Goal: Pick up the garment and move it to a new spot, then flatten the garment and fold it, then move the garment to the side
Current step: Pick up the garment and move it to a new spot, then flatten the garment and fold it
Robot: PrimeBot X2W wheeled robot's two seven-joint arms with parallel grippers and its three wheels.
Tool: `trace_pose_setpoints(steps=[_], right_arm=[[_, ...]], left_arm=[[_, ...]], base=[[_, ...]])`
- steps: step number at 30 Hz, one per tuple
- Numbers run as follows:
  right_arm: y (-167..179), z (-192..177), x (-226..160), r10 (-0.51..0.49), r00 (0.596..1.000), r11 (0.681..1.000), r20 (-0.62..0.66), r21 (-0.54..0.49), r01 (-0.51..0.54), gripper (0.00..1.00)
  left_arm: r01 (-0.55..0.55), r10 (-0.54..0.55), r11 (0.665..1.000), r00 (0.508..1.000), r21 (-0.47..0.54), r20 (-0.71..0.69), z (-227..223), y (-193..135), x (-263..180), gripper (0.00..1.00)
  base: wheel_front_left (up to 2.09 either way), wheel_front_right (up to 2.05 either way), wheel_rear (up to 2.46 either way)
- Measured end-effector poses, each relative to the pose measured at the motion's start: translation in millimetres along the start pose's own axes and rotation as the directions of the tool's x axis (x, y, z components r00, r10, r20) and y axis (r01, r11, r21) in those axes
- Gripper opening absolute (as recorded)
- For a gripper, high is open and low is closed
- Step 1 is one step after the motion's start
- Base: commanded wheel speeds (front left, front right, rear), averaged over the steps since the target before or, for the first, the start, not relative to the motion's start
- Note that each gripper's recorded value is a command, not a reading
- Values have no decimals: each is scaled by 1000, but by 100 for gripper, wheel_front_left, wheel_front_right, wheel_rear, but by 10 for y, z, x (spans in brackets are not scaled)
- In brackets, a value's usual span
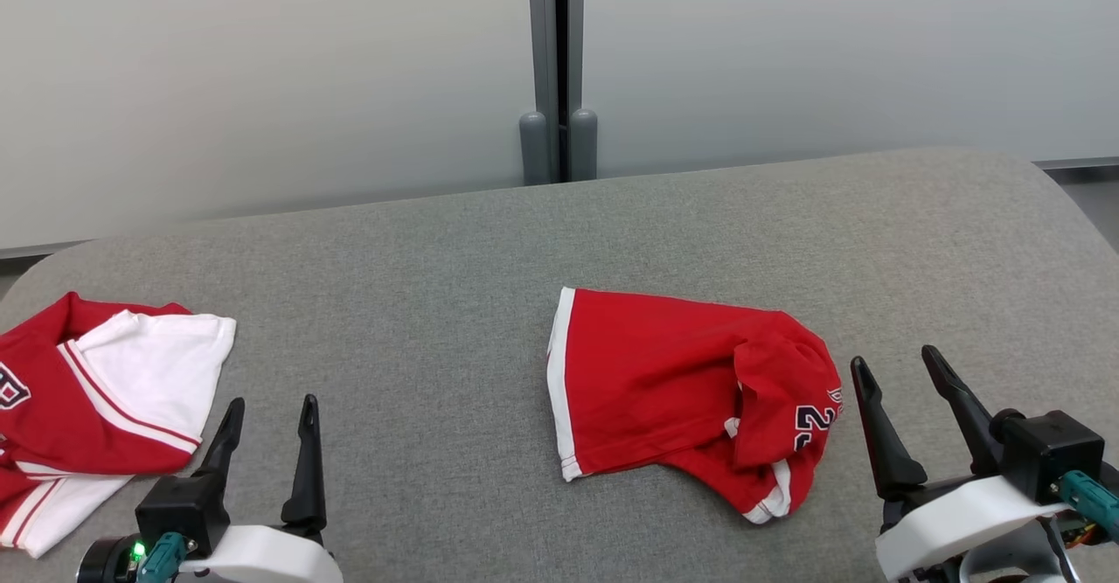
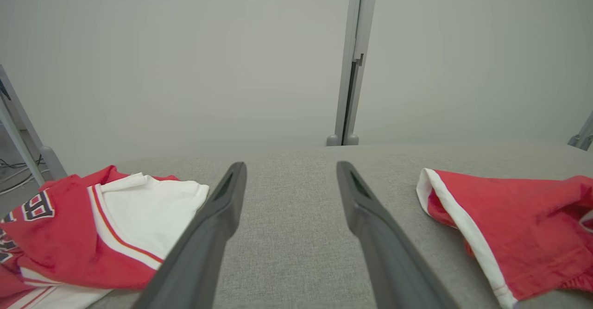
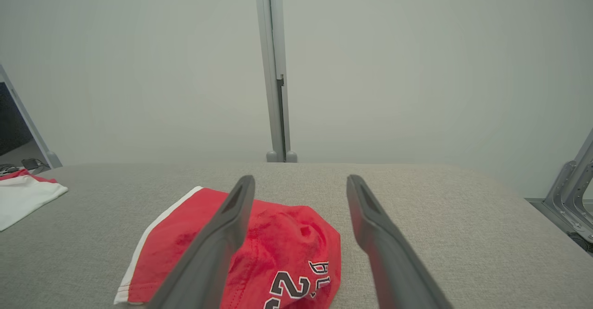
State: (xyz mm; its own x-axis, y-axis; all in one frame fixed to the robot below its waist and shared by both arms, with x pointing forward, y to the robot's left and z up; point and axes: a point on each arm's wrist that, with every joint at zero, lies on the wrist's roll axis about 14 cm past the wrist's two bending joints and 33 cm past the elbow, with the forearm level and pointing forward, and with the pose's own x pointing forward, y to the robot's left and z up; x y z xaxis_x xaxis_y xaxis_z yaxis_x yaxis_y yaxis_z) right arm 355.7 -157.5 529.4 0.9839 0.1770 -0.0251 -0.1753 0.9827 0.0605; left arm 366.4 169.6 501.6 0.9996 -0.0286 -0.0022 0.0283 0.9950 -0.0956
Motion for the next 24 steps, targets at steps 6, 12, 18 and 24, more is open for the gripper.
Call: trace_pose_setpoints(steps=[6, 12, 18, 24], right_arm=[[-2, 16, -60, -1, 1000, 1000, 1, -7, 1, 100], [-1, 52, -70, -1, 1000, 1000, 9, -10, 1, 100], [-2, 54, -71, 0, 1000, 1000, 9, -13, 0, 100], [-5, 54, -81, -2, 1000, 1000, 9, -12, 2, 100]], left_arm=[[2, -2, 1000, 1000, 5, -10, -4, -3, -86, 100], [-6, 6, 1000, 1000, 5, -11, 9, 13, -115, 100], [-13, 13, 1000, 1000, 9, -11, 12, 25, -118, 100], [-13, 14, 1000, 1000, 12, -17, -2, 22, -126, 100]], base=[[0, 0, 0], [0, 0, 0], [0, 0, 0], [0, 0, 0]])
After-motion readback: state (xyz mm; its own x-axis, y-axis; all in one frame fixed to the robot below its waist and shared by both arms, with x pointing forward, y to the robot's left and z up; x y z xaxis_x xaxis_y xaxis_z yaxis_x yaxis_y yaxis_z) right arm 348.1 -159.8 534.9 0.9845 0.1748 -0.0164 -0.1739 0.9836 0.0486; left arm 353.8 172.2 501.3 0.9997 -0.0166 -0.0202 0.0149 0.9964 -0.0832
